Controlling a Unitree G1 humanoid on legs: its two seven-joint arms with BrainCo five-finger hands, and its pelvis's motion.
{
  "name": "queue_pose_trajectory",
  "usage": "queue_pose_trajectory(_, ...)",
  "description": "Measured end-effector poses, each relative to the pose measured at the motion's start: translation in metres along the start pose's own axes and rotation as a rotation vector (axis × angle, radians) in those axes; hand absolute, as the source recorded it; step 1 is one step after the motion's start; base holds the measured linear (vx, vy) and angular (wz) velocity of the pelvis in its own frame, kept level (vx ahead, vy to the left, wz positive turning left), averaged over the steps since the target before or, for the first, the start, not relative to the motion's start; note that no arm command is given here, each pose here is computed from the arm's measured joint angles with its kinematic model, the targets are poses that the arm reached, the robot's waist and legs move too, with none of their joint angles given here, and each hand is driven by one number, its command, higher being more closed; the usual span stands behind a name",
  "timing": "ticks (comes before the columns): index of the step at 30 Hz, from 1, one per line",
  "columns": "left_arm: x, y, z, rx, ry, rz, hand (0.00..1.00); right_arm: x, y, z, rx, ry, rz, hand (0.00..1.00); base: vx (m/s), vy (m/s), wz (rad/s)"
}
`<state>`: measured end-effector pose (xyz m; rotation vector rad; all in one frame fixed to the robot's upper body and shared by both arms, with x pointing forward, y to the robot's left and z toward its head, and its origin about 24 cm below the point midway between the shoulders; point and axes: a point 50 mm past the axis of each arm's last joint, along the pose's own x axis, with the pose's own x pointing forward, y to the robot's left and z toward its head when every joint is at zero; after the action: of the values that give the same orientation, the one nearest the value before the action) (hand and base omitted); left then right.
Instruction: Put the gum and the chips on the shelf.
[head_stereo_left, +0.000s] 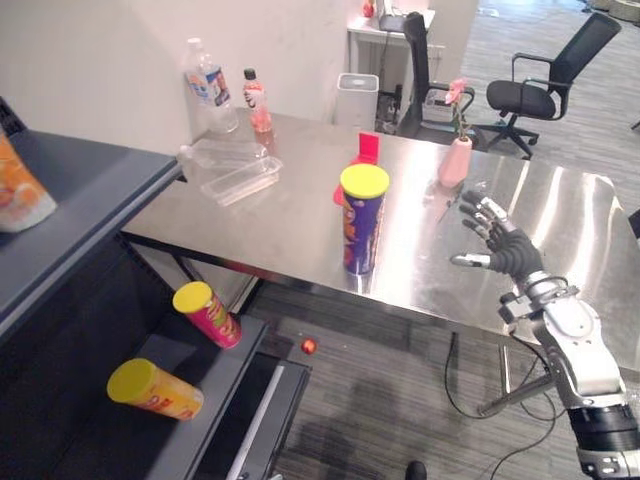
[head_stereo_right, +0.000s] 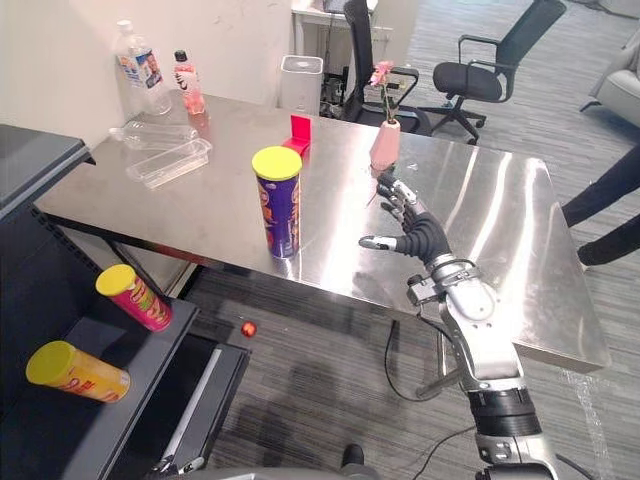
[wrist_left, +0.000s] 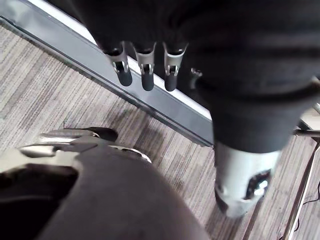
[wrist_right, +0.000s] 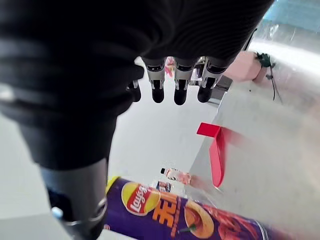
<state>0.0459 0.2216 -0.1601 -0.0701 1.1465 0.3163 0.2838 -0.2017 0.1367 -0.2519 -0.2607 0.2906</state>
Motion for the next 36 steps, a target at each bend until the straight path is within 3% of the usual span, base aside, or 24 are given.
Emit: queue_pose_trajectory(36, -0.001, -0.004, 0.003, 0.040, -0.017, -0.012, 0.00, 0.046, 0.015, -0.015, -0.007, 0.073, 0.053, 0.00, -0.02, -0.005, 0.06)
